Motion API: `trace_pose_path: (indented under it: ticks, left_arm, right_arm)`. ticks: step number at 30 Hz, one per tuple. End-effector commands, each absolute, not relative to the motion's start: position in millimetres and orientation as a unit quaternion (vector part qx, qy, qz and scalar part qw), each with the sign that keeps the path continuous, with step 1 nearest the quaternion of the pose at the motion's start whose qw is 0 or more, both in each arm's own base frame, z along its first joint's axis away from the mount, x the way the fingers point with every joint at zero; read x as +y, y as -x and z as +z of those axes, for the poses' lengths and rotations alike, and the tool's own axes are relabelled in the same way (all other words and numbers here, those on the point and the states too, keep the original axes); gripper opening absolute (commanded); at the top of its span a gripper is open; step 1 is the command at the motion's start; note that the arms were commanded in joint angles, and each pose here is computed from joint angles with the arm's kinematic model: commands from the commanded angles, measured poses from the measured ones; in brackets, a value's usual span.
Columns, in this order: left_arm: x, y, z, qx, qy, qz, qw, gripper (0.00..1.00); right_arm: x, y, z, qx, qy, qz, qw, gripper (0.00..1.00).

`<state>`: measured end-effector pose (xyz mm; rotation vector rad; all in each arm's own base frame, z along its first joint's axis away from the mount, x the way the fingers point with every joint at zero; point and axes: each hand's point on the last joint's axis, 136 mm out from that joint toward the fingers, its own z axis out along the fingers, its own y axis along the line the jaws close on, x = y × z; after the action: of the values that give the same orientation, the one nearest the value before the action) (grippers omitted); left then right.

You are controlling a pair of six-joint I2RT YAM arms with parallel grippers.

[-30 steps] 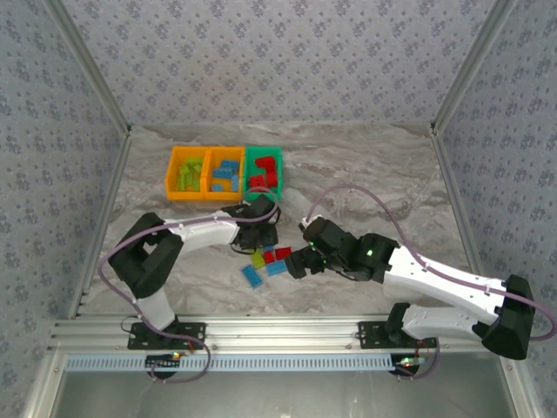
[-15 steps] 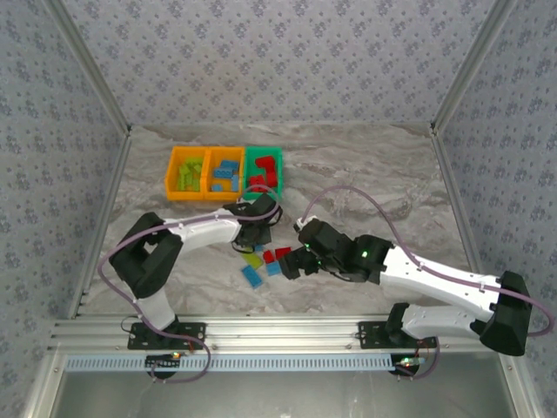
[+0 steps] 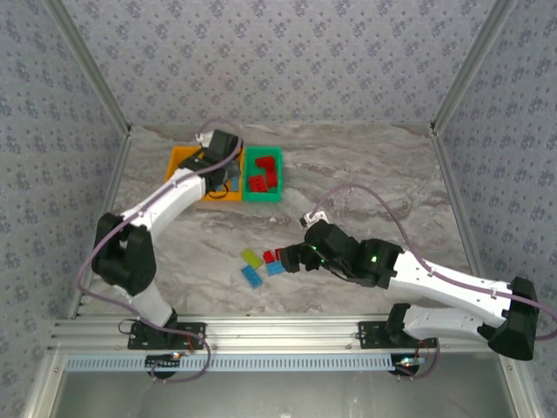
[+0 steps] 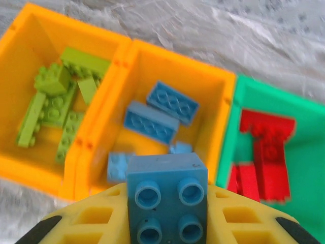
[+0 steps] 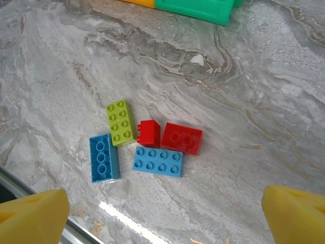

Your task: Sort the legos into containers by color

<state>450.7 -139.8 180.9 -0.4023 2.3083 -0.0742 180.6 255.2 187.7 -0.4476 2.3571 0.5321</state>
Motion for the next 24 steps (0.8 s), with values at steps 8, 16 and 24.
trace_pose_path:
  ticks: [8, 16, 24]
  left_arm:
    - [-150.9, -493.7, 181.6, 0.918, 0.119, -0.072, 0.373, 0.54]
    - [-151.7, -404.8, 264.0, 0.887, 0.108, -0.151, 0.422, 0.6]
    - [-210.5, -244.1, 312.9, 0.828, -0.212, -0.197, 0.48, 0.63]
  right_arm:
    - [226.4, -177.4, 170.7, 0.924, 0.133, 0.162, 0.321, 1.0]
    - [223.6, -189.0, 150.0, 0.937, 0.082, 0.158, 0.301, 1.0]
    - [253.7, -213.3, 103.4, 0.963, 0.039, 0.157, 0.215, 0.97]
